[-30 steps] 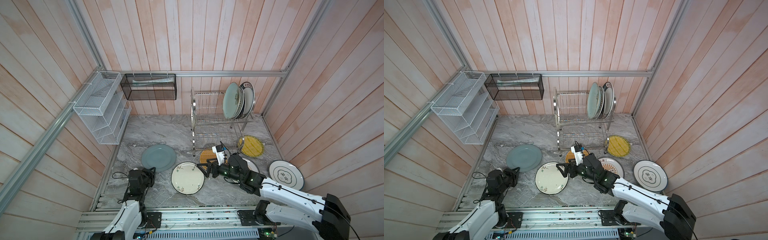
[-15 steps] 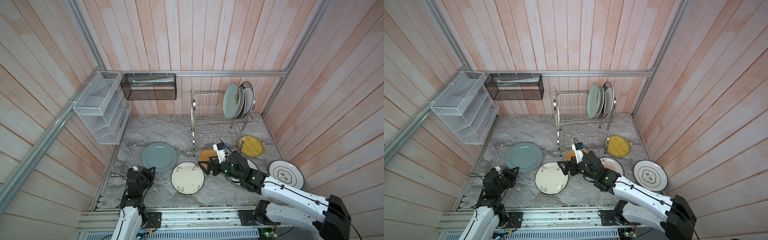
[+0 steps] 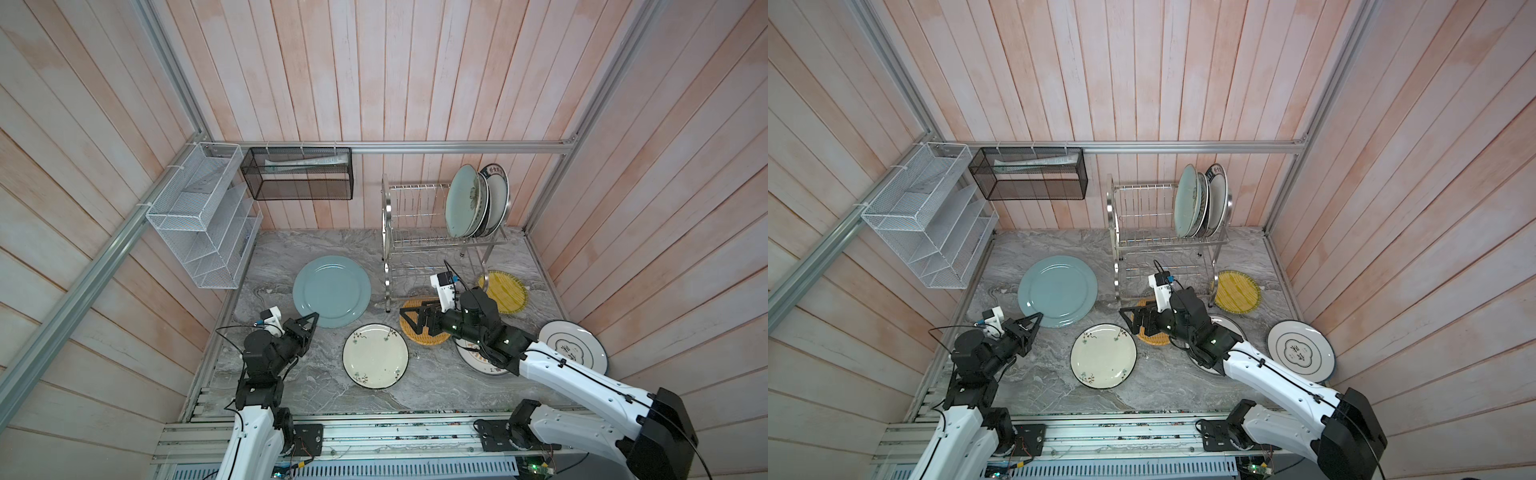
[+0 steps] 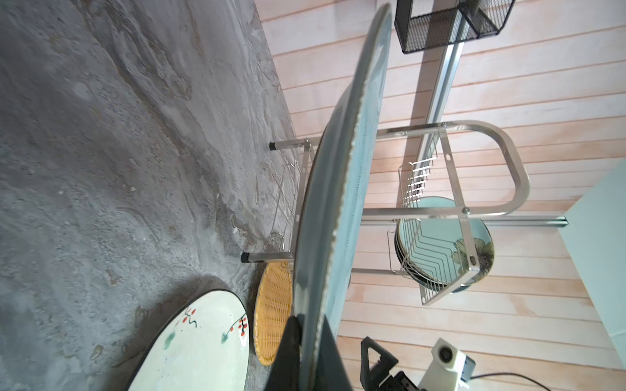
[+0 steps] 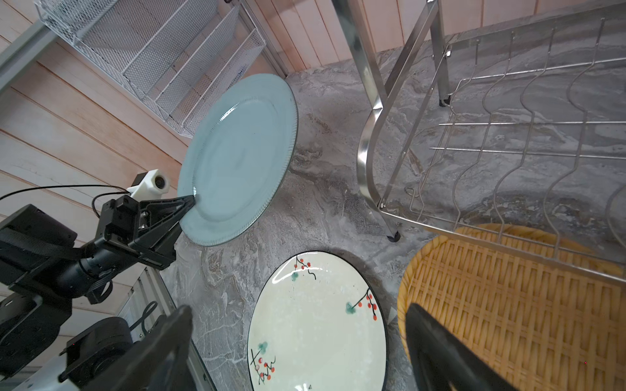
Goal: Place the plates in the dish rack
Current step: 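Grasp the tilted plate's rim with the right gripper while the left gripper holds it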
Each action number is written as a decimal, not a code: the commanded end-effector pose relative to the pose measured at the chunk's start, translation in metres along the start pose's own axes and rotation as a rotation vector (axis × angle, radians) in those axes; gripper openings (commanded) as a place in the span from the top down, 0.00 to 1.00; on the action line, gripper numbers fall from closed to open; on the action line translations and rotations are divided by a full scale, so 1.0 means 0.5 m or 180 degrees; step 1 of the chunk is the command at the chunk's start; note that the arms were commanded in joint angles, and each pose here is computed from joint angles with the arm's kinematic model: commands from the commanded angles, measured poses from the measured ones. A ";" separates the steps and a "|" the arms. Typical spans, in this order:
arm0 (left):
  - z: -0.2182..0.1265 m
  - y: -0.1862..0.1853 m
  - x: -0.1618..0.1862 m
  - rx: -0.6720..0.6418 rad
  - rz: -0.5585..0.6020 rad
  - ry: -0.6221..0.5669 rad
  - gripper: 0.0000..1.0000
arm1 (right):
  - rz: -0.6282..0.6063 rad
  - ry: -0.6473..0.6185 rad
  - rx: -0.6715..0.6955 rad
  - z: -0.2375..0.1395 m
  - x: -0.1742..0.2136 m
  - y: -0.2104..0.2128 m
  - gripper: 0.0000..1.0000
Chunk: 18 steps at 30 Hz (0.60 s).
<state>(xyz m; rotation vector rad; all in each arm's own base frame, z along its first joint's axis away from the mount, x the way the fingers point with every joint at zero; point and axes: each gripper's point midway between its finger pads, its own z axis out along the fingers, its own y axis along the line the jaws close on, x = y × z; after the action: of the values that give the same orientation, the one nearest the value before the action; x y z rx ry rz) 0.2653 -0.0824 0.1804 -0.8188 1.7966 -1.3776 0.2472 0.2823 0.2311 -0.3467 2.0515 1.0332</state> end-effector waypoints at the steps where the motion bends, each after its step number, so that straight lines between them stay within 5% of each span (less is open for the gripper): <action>1: -0.018 -0.165 0.015 0.0812 0.0500 0.0191 1.00 | 0.0010 -0.0029 -0.0220 -0.005 -0.030 0.029 0.02; 10: 0.008 -0.194 0.091 0.1016 0.0390 0.0509 1.00 | 0.0200 -0.0031 -0.0366 0.028 -0.059 0.048 0.02; 18: 0.023 -0.203 0.131 0.1092 0.0420 0.0738 1.00 | 0.0390 -0.0096 -0.0424 0.031 -0.094 0.036 0.16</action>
<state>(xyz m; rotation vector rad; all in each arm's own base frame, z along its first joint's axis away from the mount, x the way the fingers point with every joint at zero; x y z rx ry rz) 0.2433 -0.1656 0.1974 -0.5525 1.9134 -1.6368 0.2671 0.3015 0.2483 -0.2973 2.0548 1.1865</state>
